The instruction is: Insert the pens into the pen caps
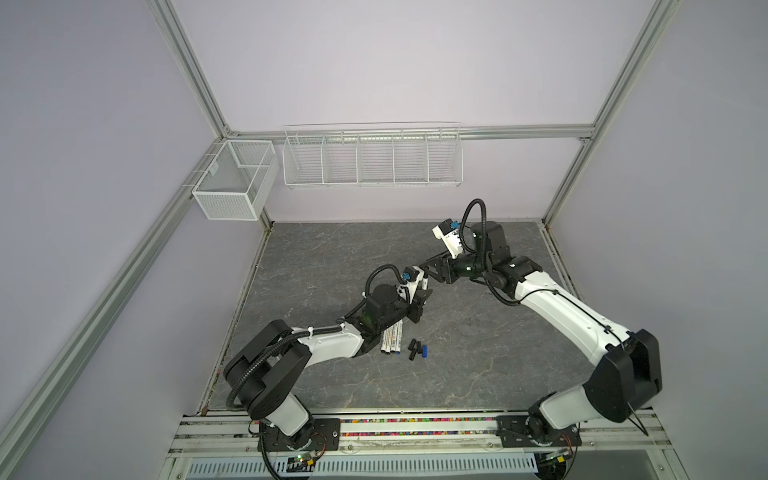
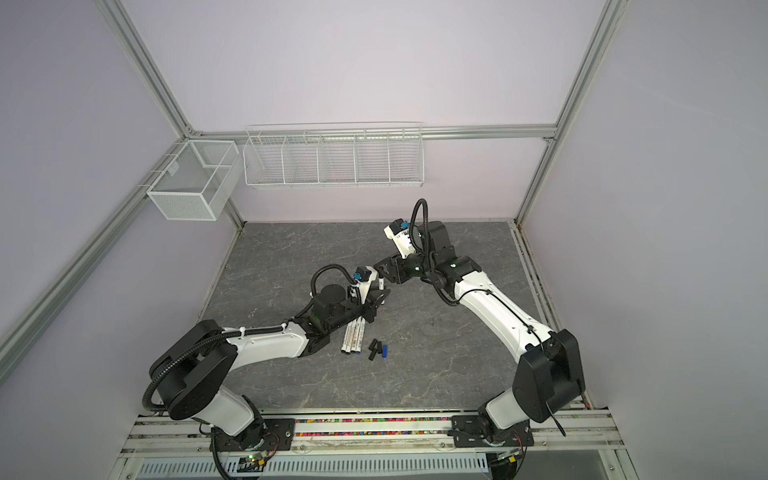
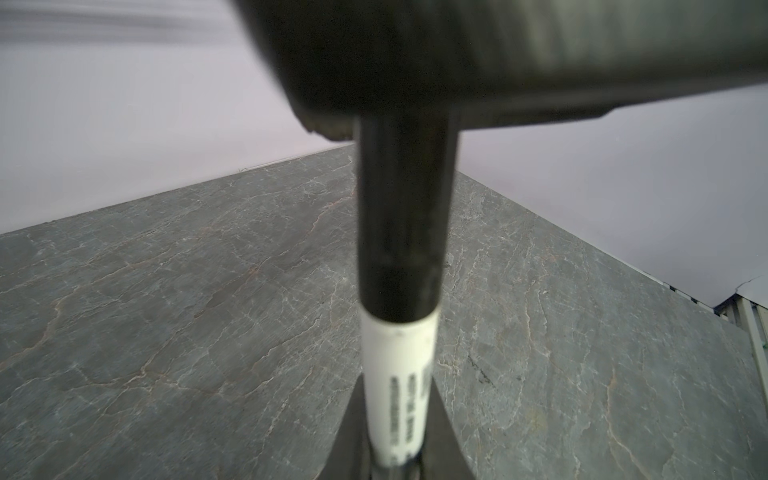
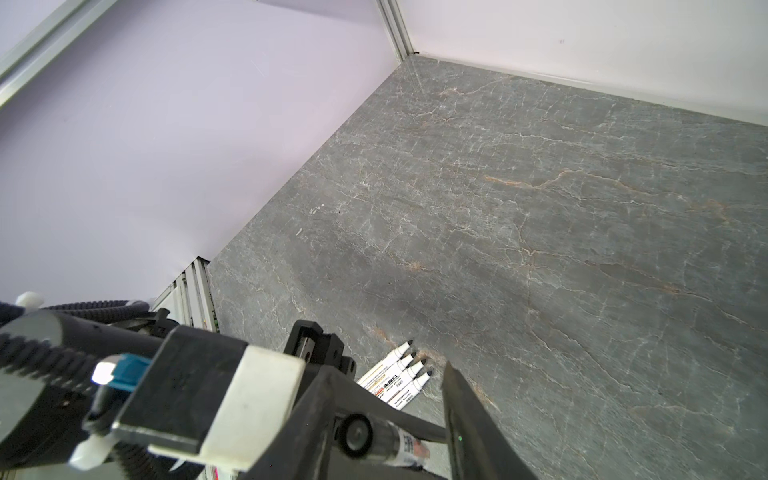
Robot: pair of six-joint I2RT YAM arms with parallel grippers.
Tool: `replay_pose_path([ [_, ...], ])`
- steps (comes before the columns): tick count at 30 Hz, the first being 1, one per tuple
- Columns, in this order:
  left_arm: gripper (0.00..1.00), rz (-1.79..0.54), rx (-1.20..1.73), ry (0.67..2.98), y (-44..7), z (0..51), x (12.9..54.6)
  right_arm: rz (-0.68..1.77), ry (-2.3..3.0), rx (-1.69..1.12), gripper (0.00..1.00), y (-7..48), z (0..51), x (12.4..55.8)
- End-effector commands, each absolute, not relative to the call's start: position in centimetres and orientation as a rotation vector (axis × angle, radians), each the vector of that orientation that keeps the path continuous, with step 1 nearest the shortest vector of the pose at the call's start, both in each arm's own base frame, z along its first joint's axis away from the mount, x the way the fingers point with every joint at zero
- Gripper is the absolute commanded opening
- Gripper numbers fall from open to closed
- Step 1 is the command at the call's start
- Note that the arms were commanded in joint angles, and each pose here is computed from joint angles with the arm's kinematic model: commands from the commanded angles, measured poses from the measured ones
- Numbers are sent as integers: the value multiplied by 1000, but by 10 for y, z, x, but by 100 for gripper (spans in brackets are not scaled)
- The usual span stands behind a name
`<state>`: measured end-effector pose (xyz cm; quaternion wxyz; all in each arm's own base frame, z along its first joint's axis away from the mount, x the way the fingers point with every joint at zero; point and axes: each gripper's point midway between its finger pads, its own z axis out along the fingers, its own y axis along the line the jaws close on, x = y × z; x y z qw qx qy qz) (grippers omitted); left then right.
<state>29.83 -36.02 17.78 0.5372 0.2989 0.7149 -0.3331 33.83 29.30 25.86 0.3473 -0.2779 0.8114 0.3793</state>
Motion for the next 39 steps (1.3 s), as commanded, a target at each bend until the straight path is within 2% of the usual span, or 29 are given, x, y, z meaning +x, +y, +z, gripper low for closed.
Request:
replay_pose_path([
  [1, 0, -826, 708, 1675, -369, 190, 300, 990, 2102, -723, 40, 299, 257, 341],
  [7, 0, -848, 684, 1656, -369, 199, 301, 993, 2144, -710, 18, 299, 240, 341],
  [13, 0, -886, 635, 1573, -370, 234, 305, 1065, 2262, -674, 7, 295, 204, 342],
  [19, 0, -960, 538, 1492, -365, 269, 320, 1207, 2464, -644, 7, 291, 159, 341],
  [28, 0, -962, 390, 1380, -343, 308, 359, 1272, 2714, -710, 7, 293, 109, 316],
  [39, 0, -908, 346, 1153, -314, 404, 388, 1284, 2763, -833, 7, 302, 99, 295],
])
